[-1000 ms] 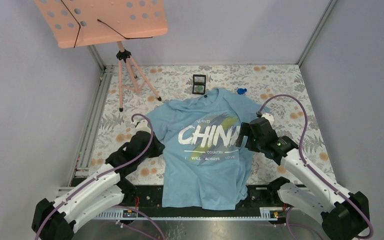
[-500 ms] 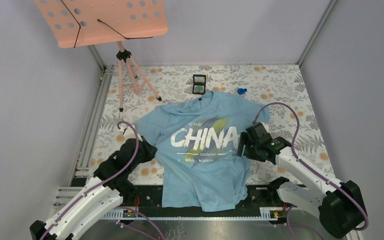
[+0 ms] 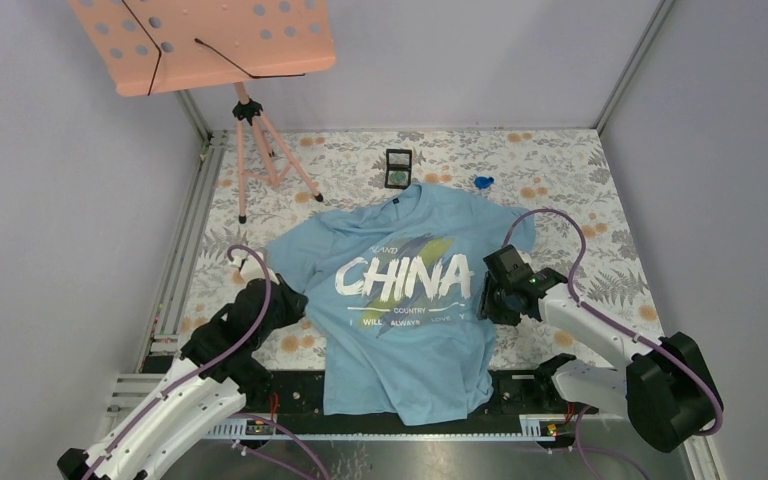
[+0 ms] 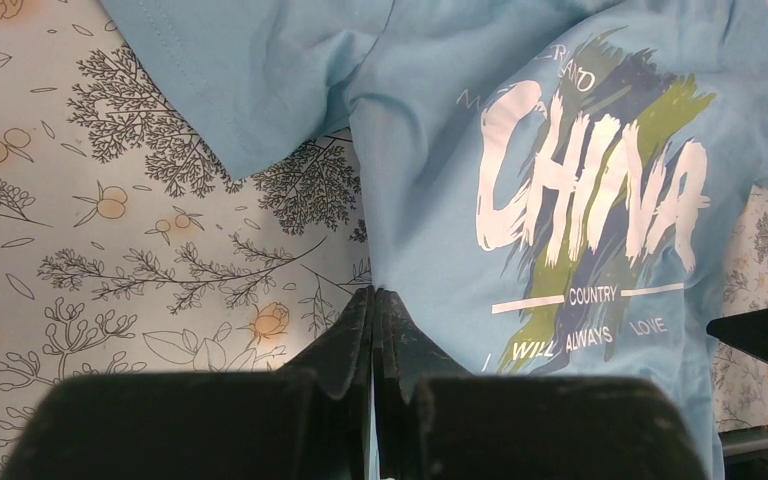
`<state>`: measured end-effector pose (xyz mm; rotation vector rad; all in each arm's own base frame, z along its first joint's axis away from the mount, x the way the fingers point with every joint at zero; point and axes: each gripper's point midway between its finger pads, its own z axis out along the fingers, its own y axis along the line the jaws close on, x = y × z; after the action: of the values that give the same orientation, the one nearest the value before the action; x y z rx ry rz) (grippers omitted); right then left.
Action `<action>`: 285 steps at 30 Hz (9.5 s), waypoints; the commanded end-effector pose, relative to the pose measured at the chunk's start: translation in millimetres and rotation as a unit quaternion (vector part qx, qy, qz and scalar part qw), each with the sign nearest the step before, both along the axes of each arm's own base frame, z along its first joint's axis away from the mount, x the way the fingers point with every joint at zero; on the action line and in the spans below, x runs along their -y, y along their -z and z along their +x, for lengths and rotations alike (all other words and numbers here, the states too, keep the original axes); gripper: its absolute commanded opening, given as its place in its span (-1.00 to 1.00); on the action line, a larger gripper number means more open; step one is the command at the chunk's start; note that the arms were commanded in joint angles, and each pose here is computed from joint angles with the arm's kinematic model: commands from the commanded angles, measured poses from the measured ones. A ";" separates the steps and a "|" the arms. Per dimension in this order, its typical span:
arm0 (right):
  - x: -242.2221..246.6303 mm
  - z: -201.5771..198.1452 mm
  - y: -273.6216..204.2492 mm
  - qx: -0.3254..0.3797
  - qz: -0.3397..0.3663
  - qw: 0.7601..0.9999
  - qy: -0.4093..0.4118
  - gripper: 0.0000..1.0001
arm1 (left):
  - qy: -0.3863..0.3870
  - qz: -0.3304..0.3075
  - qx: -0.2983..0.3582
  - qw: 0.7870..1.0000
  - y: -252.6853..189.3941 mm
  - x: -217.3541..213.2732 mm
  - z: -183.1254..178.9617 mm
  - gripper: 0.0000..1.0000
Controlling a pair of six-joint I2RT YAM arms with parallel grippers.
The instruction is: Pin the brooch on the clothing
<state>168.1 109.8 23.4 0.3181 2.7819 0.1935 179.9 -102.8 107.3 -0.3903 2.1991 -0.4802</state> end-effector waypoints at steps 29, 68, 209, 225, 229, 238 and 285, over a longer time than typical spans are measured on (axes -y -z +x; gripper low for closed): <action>54.4 -19.4 -24.4 0.014 -0.103 0.991 0.083 -1.00 | -0.013 -0.109 0.087 0.990 -35.7 6.0 0.6 -1.00; -37.3 27.9 -69.2 0.134 0.104 0.983 -0.070 0.35 | 0.144 0.116 -0.007 0.983 -9.8 149.0 204.1 -0.06; -172.1 407.9 -8.2 0.108 0.266 0.954 0.091 -0.17 | 0.061 -0.154 -0.092 0.982 58.6 165.5 415.4 -0.46; -181.0 413.6 -9.7 0.099 0.273 0.955 0.065 -0.22 | 0.070 -0.164 -0.101 0.979 66.0 170.5 414.5 -0.50; -185.8 416.4 -10.1 0.098 0.281 0.953 0.060 -0.25 | 0.074 -0.170 -0.102 0.977 66.2 173.1 415.1 -0.51; -186.5 416.2 -9.8 0.099 0.281 0.953 0.058 -0.48 | 0.079 -0.172 -0.102 0.977 65.2 174.8 415.0 -0.53; -109.0 51.5 -196.6 0.259 0.376 0.854 -0.250 -1.00 | 0.422 -0.285 0.136 0.850 -154.6 199.8 28.9 0.20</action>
<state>274.9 203.7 210.1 -0.0671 2.1071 1.0588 272.8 -293.0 211.2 0.1595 2.0294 -1.3196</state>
